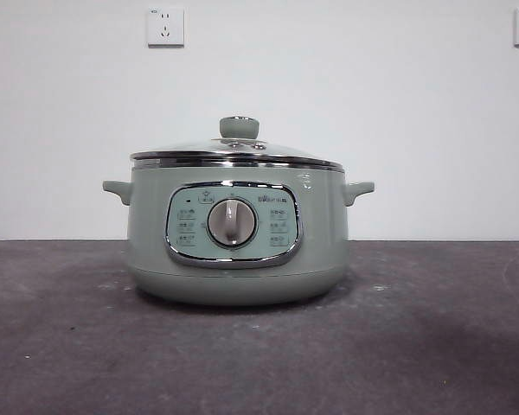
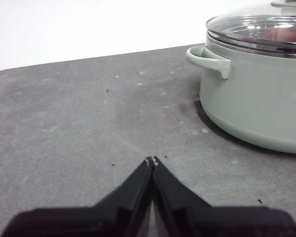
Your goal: Pick up the pumpkin,open the lid,put the pumpkin in the pot,close the lid
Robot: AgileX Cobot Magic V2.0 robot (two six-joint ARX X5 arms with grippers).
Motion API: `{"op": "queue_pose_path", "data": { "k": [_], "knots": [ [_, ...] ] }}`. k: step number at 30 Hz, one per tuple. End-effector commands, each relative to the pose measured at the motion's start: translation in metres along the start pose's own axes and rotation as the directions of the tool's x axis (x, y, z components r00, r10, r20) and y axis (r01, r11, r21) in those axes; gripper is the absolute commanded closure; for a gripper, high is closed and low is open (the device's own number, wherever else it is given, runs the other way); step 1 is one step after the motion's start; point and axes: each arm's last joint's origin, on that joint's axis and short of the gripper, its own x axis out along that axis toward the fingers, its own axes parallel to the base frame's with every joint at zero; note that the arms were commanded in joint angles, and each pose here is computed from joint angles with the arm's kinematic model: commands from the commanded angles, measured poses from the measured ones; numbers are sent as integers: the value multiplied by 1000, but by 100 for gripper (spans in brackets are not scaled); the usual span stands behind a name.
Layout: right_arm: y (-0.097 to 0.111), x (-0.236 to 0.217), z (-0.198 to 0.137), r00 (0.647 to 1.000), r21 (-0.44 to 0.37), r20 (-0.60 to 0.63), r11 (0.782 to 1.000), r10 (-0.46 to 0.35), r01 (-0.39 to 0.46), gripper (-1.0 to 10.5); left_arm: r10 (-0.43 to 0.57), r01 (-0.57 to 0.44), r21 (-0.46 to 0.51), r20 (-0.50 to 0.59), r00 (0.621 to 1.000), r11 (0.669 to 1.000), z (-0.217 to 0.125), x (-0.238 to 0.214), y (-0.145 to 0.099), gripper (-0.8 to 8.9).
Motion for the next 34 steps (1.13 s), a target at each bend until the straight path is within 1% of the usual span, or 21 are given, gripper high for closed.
{"op": "queue_pose_path", "data": {
  "k": [1, 4, 9, 34],
  "knots": [
    [0, 2, -8, 1000, 31, -15, 1000, -2, 2, 946, 3, -3, -11, -10, 1000, 1000, -5, 1, 0, 817],
    [0, 2, -12, 998, 38, -59, 999, -2, 5, 946, 3, -3, -11, -10, 1000, 1000, -5, 1, 0, 817],
    [0, 2, -11, 999, 54, -54, 999, -1, 4, 946, 3, -3, -11, -10, 1000, 1000, -5, 1, 0, 817],
    [0, 2, -11, 999, 52, -55, 999, 2, 0, 946, 3, -3, -11, -10, 1000, 1000, -5, 1, 0, 817]
  ]
}}
